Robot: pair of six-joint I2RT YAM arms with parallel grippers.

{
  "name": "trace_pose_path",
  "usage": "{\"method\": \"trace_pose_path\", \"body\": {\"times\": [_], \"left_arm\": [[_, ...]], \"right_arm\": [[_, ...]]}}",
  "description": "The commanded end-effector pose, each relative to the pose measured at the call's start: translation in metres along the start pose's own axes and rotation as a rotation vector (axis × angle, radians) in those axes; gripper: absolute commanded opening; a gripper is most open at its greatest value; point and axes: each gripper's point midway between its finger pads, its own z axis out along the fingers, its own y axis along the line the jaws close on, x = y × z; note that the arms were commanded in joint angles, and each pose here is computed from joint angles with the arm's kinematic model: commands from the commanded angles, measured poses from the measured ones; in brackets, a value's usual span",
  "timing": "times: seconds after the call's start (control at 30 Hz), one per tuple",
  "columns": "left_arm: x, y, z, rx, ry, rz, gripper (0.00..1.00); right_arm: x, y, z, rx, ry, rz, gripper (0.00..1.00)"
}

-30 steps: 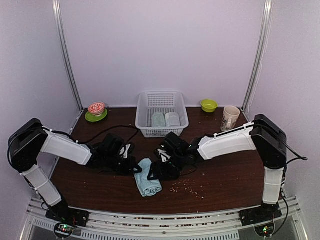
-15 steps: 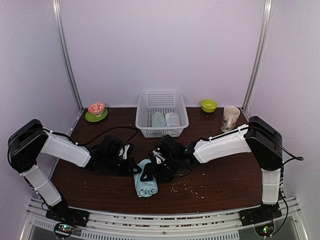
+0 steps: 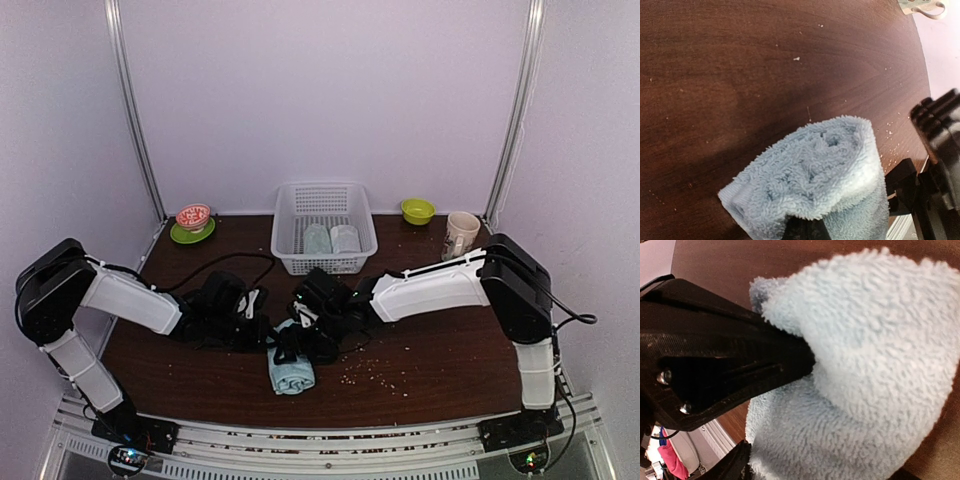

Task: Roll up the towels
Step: Pick up the towel from the center of the board.

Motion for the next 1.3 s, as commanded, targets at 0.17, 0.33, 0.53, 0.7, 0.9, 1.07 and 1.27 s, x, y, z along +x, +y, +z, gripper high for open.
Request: {"method": "trace_pose_path", "body": {"times": [0.17, 0.33, 0.53, 0.7, 0.9, 1.07, 1.27], "left_arm": [[0.028, 0.038, -0.006, -0.14, 0.082, -0.06, 0.0], [0.009, 0.023, -0.022, -0.153, 0.04, -0.023, 0.0], [-0.059, 0.001, -0.049, -0.238, -0.107, 0.046, 0.13], [-0.142, -0.014, -0.068, -0.249, -0.29, 0.046, 0.34], [-0.228, -0.019, -0.075, -0.225, -0.419, 0.012, 0.65], [-0.282, -0.012, -0.063, -0.208, -0.43, 0.021, 0.69], [-0.309, -0.005, -0.014, -0.195, -0.307, 0.039, 0.57]], "right_arm": [[0.031, -0.042, 0.03, 0.173, 0.132, -0.021, 0.24], [0.029, -0.053, 0.024, 0.23, 0.108, -0.045, 0.0], [0.015, -0.063, -0.019, 0.302, 0.004, -0.093, 0.0], [0.005, -0.073, -0.072, 0.327, -0.08, -0.112, 0.0], [-0.001, -0.079, -0.129, 0.345, -0.136, -0.149, 0.0], [-0.015, -0.075, -0.176, 0.331, -0.202, -0.154, 0.0], [-0.049, -0.046, -0.235, 0.268, -0.323, -0.175, 0.0]]}}
